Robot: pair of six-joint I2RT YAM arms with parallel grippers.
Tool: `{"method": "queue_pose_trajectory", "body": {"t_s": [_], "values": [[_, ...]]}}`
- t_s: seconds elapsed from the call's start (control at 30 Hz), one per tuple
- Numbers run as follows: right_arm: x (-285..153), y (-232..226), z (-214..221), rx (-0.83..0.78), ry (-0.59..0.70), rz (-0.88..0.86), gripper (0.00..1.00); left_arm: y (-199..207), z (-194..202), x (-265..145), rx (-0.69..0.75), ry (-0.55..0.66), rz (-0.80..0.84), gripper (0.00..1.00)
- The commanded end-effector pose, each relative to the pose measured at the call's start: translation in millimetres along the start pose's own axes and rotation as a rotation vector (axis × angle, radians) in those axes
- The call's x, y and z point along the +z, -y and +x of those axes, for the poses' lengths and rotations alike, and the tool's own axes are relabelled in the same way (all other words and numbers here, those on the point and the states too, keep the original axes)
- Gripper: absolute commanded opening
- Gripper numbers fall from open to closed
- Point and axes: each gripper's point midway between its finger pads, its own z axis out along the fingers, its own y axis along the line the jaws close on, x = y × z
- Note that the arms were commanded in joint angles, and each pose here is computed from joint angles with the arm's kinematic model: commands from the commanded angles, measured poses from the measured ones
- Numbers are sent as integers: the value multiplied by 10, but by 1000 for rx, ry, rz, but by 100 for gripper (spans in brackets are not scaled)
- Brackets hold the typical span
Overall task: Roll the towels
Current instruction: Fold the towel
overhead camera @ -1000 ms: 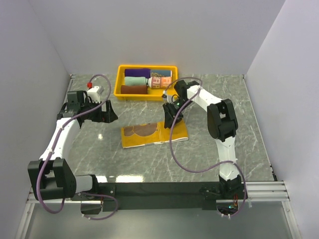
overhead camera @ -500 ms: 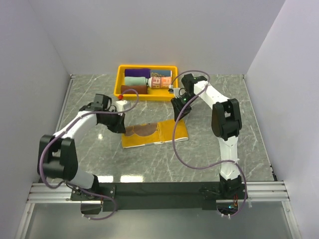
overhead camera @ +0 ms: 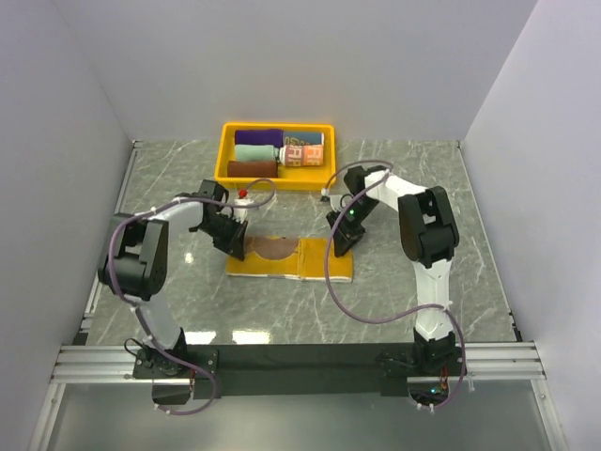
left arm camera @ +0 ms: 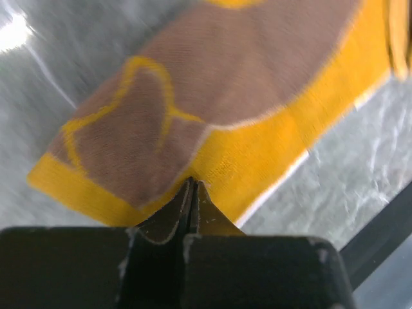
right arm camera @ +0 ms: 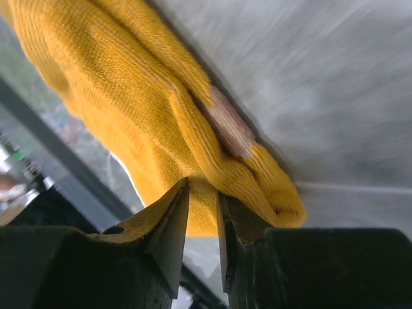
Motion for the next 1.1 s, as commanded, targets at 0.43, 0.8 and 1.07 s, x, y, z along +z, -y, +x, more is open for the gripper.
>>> {"method": "queue_pose_trajectory", "body": {"t_s": [0.43,0.8,1.07], "values": [[-532,-695,381,-5,150,-286,46,-42,-1341,-430,186,241,-21,16],[-313,-437,294,-44,67,-126,70,-126,-579,-264,39,116,-97,17],[-27,-390,451,11,-5,-122,56,-350,-561,31,-12,61,-110,17]]}}
